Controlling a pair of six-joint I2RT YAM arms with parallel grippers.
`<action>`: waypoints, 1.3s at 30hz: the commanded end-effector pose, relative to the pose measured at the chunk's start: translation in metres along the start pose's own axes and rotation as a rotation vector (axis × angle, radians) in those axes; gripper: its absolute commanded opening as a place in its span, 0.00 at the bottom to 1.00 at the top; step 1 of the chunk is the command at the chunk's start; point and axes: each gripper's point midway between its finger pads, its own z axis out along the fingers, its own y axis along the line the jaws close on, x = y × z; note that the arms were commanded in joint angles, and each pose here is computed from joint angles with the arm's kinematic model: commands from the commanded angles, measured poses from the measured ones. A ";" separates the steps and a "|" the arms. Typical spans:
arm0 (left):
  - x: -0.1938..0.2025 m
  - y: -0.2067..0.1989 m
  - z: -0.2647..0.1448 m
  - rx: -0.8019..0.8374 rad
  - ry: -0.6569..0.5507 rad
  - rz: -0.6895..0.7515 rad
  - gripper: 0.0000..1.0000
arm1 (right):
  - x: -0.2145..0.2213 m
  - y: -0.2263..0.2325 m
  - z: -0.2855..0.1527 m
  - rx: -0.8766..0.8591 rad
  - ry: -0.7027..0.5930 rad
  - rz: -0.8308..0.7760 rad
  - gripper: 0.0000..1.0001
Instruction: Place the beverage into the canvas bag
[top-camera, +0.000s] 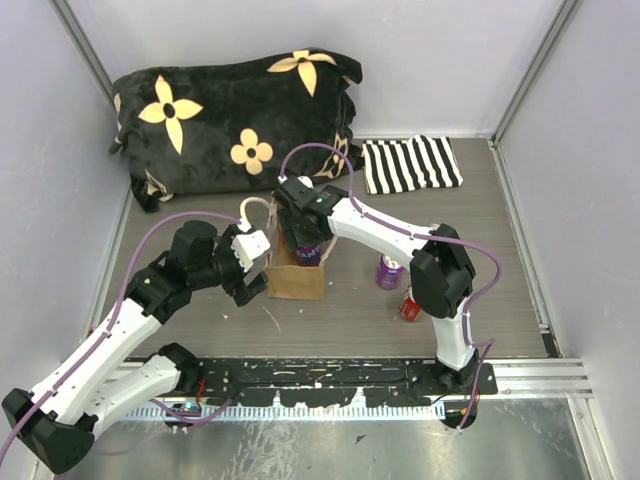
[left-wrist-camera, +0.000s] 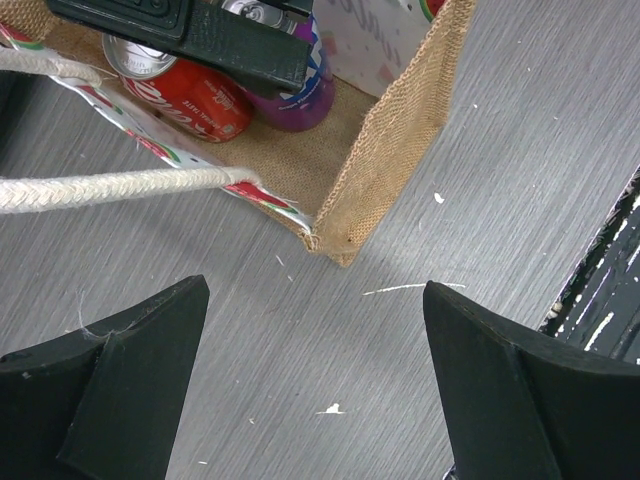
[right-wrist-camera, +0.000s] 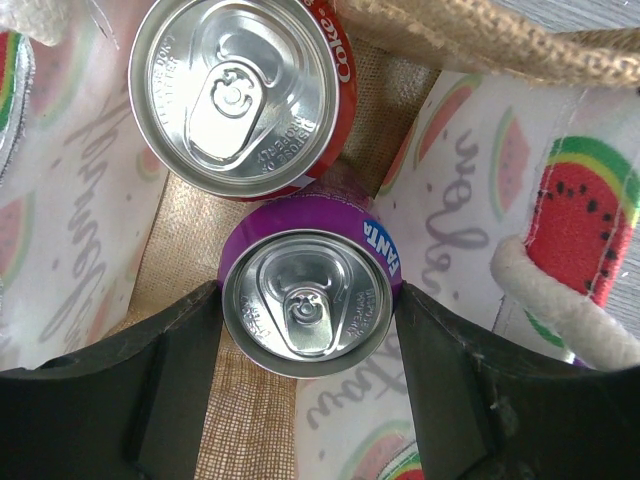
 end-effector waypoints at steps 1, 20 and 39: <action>-0.004 0.000 0.001 0.004 -0.026 -0.002 0.95 | -0.023 -0.004 -0.008 0.001 -0.087 0.021 0.53; -0.004 -0.003 0.002 0.025 -0.021 -0.007 0.96 | -0.041 -0.013 -0.025 0.049 -0.146 0.003 1.00; -0.004 -0.005 0.003 0.034 -0.020 -0.014 0.95 | -0.147 0.003 -0.134 -0.060 -0.481 0.061 1.00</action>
